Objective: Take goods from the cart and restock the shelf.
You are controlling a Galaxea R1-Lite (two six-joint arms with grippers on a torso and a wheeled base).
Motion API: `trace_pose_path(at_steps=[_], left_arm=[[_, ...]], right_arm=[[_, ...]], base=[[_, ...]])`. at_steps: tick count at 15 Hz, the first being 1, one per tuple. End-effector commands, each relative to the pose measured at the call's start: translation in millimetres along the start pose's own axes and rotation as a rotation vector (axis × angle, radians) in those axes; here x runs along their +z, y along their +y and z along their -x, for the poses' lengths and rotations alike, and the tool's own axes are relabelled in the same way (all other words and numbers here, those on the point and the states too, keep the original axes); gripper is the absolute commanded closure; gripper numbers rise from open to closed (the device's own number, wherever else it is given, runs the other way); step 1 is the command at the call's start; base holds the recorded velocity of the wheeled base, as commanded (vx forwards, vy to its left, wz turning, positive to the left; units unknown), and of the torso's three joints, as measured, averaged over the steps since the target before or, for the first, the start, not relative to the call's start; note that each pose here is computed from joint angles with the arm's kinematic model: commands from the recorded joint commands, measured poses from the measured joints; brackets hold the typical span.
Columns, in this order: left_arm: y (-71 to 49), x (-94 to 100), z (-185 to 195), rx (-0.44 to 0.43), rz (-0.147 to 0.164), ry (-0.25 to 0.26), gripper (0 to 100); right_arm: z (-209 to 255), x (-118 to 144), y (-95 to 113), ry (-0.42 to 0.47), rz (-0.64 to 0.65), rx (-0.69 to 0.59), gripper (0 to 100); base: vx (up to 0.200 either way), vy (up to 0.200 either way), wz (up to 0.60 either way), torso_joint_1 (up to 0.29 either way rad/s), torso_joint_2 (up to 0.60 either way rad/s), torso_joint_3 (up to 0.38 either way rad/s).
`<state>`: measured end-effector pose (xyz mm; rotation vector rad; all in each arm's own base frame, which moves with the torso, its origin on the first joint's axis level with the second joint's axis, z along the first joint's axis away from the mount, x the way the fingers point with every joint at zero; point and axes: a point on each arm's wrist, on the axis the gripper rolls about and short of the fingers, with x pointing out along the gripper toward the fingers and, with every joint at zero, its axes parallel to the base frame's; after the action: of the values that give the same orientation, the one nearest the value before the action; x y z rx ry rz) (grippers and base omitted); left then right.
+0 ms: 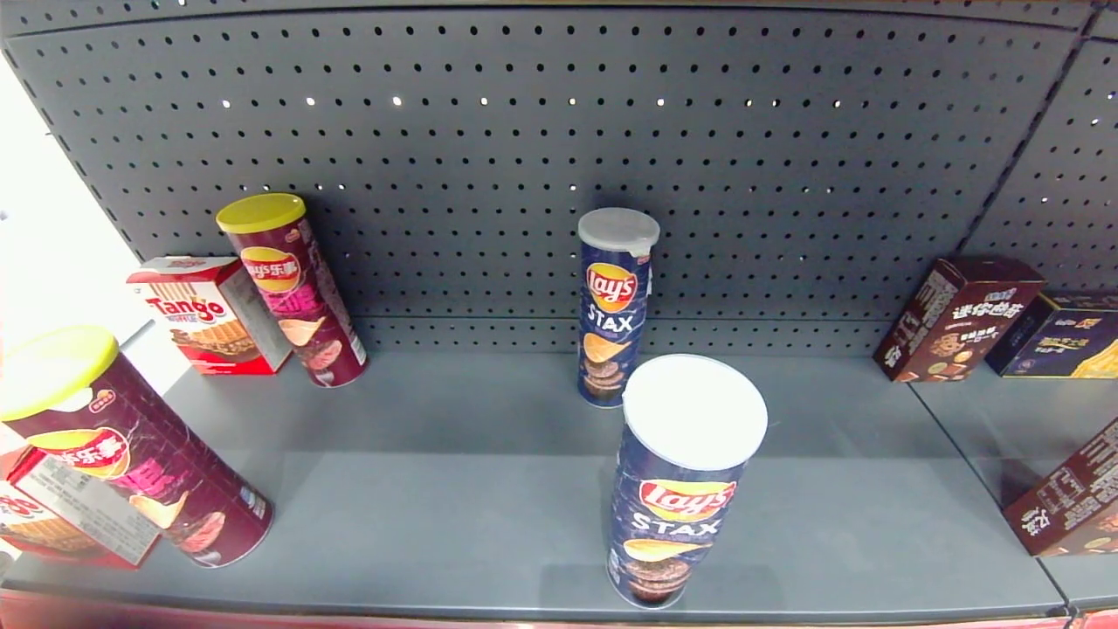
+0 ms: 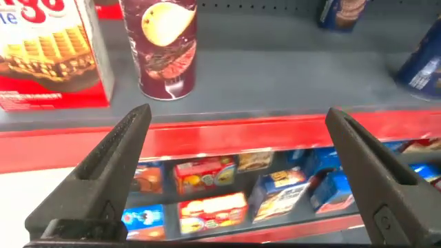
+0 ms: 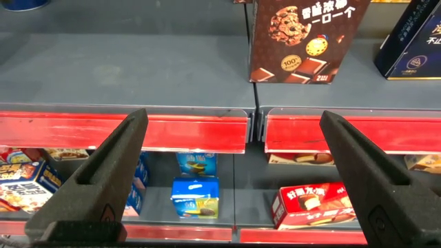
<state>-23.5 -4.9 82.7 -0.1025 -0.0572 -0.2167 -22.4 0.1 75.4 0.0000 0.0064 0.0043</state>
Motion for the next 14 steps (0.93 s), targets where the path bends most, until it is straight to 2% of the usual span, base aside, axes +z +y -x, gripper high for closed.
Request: trace_pose_path(at_steps=[1, 3, 5, 6, 7, 8, 9, 12, 13, 14], left_arm=[[0.0, 0.1, 0.1, 0.003, -0.004, -0.003, 0], [0.4, 0.2, 0.1, 0.020, -0.007, -0.005, 0], [2.7, 0.4, 0.3, 0.122, -0.008, -0.016, 0], [3.8, 0.6, 0.4, 0.174, -0.025, -0.020, 0], [5.9, -0.3, 0.9, 0.265, -0.054, -0.014, 0], [8.0, -2.9, 1.5, 0.351, -0.061, 0.008, 0], [8.4, -3.2, 1.7, 0.369, -0.066, 0.011, 0], [6.0, -6.0, 1.0, 0.245, -0.141, 0.054, 0], [4.5, -6.5, 0.7, 0.172, -0.144, 0.060, 0], [4.1, -6.7, 0.6, 0.151, -0.144, 0.062, 0]], right_arm=[[-0.1, 0.1, 0.0, 0.001, 0.000, 0.000, 0], [-0.1, 0.1, 0.0, 0.001, 0.000, -0.001, 0], [-0.1, 0.1, 0.0, 0.001, 0.000, 0.000, 0], [-0.1, 0.1, 0.0, 0.001, 0.000, 0.000, 0], [-0.1, 0.1, 0.0, 0.001, 0.000, -0.001, 0], [-0.1, 0.1, 0.0, 0.001, 0.000, 0.000, 0], [-0.1, 0.1, 0.0, 0.001, 0.000, 0.000, 0], [-0.1, 0.1, 0.0, 0.001, 0.000, 0.000, 0], [-0.1, 0.1, 0.0, 0.001, 0.000, -0.001, 0], [-0.1, 0.1, 0.0, 0.001, 0.000, 0.000, 0]], base=[[0.000, 0.000, 0.00, 0.000, 0.00, 0.000], [0.000, 0.000, 0.00, 0.000, 0.00, 0.000], [0.000, 0.000, 0.00, 0.000, 0.00, 0.000], [0.000, 0.000, 0.00, 0.000, 0.00, 0.000], [0.000, 0.000, 0.00, 0.000, 0.00, 0.000], [0.000, 0.000, 0.00, 0.000, 0.00, 0.000], [0.000, 0.000, 0.00, 0.000, 0.00, 0.000], [0.000, 0.000, 0.00, 0.000, 0.00, 0.000], [0.000, 0.000, 0.00, 0.000, 0.00, 0.000], [0.000, 0.000, 0.00, 0.000, 0.00, 0.000]])
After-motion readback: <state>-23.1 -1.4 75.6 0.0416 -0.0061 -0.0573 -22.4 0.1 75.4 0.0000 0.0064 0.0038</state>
